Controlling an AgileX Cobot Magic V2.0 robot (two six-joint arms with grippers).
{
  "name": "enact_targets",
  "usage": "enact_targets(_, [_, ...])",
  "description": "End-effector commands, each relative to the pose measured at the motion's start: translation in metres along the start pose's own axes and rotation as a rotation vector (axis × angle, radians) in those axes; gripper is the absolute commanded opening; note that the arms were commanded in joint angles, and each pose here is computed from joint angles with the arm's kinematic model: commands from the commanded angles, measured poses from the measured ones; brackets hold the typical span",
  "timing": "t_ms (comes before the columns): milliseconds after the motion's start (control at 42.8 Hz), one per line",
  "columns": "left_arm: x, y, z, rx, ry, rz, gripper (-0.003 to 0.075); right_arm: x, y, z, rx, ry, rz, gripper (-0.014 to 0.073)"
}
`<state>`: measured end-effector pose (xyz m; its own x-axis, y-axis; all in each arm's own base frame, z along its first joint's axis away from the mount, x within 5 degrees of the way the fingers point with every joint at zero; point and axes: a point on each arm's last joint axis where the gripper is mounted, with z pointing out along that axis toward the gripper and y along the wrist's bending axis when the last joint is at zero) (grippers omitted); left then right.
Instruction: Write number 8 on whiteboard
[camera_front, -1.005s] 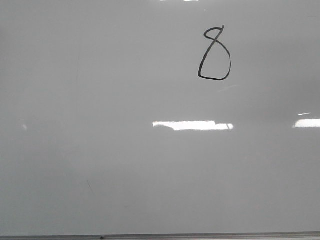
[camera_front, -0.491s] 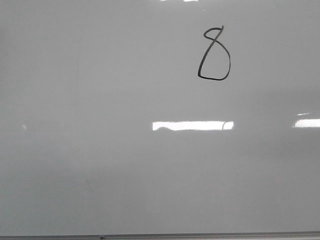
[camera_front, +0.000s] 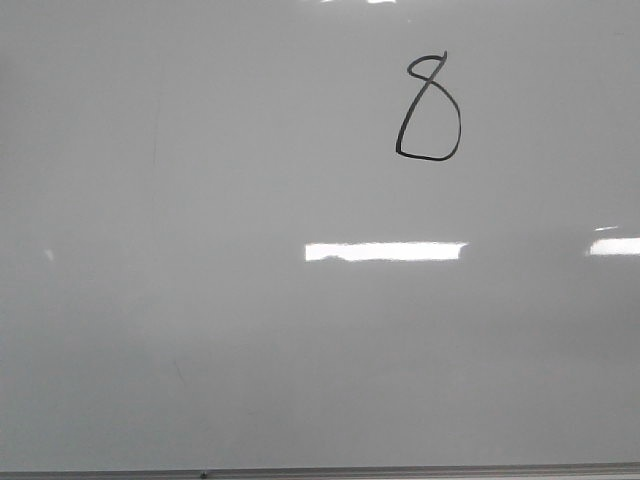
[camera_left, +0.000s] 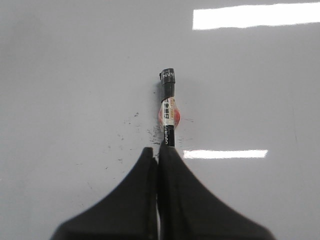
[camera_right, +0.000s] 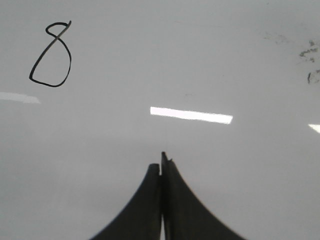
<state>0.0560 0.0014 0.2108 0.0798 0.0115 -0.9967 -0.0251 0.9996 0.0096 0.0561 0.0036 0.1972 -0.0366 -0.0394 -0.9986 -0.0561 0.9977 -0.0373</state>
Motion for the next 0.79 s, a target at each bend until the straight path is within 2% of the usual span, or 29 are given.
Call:
enact_targets(0, [-0.0038, -0.0001, -0.0011, 0.005, -0.083, -0.011, -0.0021, -0.0108, -0.0024, -0.0018, 0.032, -0.146, -0.005, -0.0067])
enact_targets(187, [-0.0038, -0.0001, -0.0011, 0.005, -0.083, -0.011, -0.002, -0.0114, -0.0046, -0.0021, 0.072, -0.152, -0.006, -0.0067])
enact_targets(561, [-0.0038, -0.0001, -0.0011, 0.005, -0.083, -0.011, -0.0021, -0.0114, -0.0045, -0.002, 0.07, -0.152, -0.006, -0.0067])
enact_targets(772, [-0.0038, -0.0001, -0.0011, 0.005, -0.083, -0.011, -0.0021, -0.0163, -0.0031, -0.0029, 0.036, -0.209, 0.063, -0.0067])
